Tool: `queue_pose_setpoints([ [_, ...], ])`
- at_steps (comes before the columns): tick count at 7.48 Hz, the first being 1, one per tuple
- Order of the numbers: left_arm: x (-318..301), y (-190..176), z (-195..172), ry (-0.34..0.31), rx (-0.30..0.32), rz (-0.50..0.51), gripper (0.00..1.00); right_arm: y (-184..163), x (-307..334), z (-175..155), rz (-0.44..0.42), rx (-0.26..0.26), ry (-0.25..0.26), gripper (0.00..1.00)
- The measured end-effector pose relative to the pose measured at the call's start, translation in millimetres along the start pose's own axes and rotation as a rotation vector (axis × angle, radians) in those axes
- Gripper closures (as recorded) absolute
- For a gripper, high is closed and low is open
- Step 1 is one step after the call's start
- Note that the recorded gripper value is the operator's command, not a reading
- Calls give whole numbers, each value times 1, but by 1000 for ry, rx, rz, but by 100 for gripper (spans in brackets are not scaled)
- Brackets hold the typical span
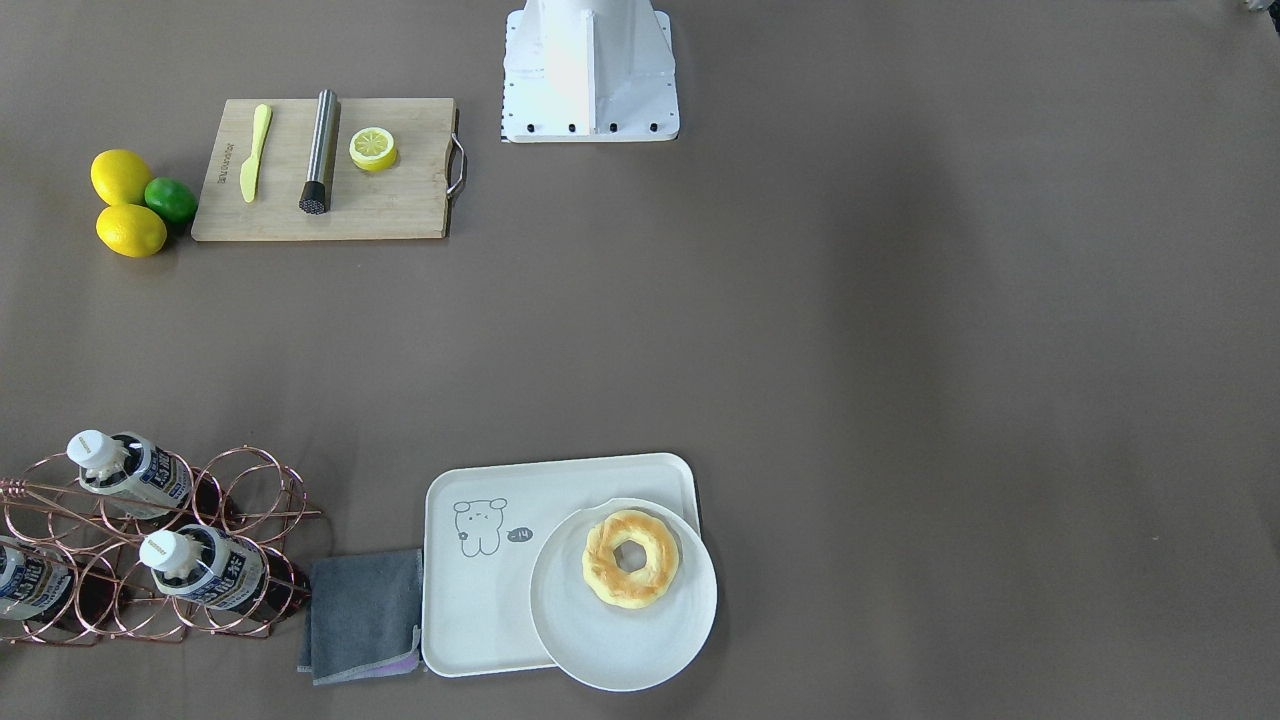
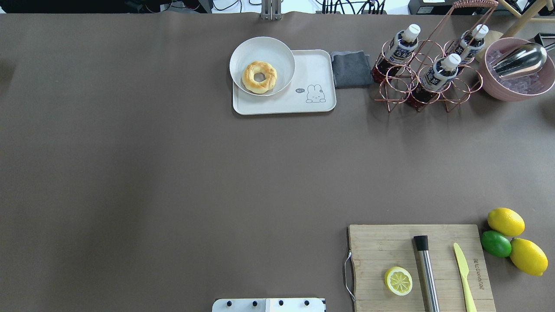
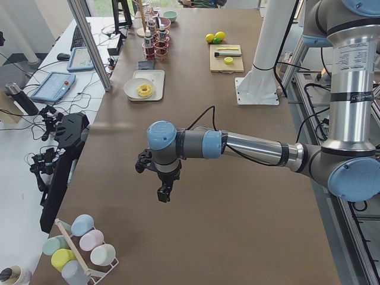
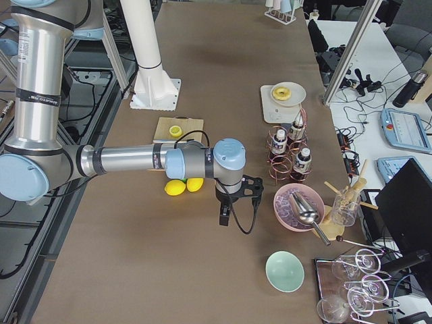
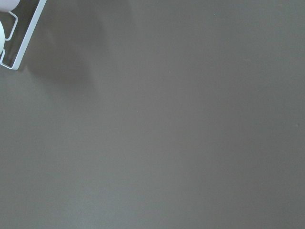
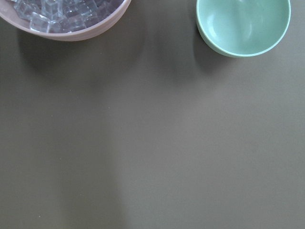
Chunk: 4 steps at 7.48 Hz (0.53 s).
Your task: Place tea on tray
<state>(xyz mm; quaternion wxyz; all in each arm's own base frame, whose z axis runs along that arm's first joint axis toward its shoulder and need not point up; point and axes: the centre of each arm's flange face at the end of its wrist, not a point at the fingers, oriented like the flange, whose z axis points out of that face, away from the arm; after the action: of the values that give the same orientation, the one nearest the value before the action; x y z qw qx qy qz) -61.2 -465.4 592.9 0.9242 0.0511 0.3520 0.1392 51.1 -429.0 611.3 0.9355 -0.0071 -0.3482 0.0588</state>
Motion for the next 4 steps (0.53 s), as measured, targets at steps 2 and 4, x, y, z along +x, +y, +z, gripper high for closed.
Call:
queue_pose_setpoints([
  [2,3,-3,-6,-5,13,9,3,0,0,0,0,-1,0,0],
  [4,1,-6,-4,-12,58,47,3,2,2,2,5,-6,-1,0],
])
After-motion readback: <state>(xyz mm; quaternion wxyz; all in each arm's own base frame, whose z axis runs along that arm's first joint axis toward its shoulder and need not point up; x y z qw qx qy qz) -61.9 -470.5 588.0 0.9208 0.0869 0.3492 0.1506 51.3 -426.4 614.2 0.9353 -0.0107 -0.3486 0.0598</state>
